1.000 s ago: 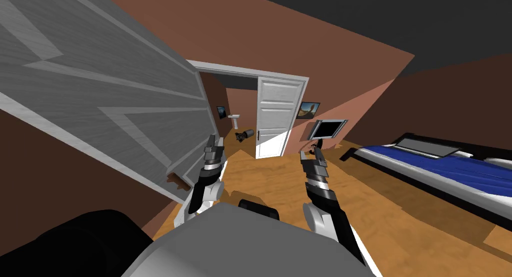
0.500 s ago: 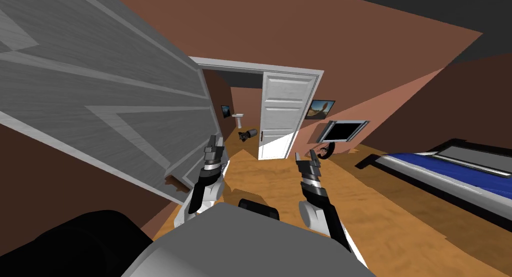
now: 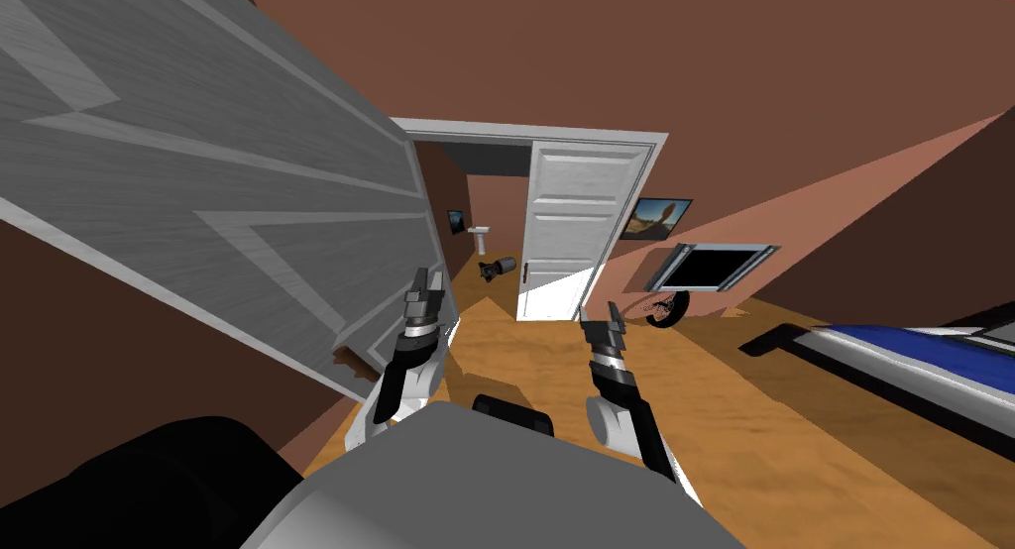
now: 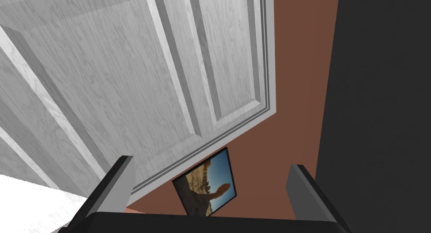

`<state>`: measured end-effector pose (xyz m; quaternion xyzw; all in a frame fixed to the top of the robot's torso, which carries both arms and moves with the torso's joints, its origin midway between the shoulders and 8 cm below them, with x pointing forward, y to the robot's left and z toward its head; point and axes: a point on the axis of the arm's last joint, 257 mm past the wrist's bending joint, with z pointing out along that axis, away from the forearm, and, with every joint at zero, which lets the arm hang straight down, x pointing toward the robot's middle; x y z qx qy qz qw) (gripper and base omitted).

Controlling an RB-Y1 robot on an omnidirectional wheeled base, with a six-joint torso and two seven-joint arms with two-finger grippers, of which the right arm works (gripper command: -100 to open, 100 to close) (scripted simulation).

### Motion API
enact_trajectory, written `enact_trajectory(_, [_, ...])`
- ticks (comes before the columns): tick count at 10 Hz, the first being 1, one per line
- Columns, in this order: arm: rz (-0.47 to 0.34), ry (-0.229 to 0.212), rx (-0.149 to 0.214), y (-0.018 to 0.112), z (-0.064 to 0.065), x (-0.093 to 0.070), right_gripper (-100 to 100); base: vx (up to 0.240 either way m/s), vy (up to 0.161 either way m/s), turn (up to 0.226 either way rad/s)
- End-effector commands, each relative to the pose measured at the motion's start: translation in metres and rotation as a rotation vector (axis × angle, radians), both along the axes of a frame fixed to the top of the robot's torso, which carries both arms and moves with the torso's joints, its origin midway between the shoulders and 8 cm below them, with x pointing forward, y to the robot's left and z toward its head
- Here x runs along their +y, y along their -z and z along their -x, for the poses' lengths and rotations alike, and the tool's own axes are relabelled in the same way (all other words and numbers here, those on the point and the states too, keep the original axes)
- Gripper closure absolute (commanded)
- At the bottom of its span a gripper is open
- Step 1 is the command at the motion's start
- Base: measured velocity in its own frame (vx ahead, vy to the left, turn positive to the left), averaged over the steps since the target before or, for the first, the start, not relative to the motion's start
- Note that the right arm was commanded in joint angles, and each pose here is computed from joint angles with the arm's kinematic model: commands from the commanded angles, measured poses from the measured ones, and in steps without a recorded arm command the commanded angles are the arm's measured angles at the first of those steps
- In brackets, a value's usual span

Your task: Pull the door open

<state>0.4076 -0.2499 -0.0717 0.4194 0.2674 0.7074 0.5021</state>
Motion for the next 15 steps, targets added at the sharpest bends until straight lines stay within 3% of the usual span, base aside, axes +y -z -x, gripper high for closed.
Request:
enact_trajectory(1, [-0.055,-0.025,0.011,0.011,-0.005,-0.001,-100,0.101,-0.009,0.141])
enact_trajectory(5, [-0.193,-0.081,0.049,0.044,-0.016,-0.003,-100,0.095,-0.003,0.156])
enact_trajectory(6, [-0.193,-0.081,0.049,0.044,-0.016,-0.003,-100,0.073,-0.006,0.062])
enact_trajectory(12, [-0.413,-0.144,0.102,0.095,-0.031,-0.012,-100,0.091,-0.011,0.162])
enact_trajectory(15, [-0.523,-0.158,0.137,0.127,-0.036,-0.019,-100,0.105,-0.011,0.168])
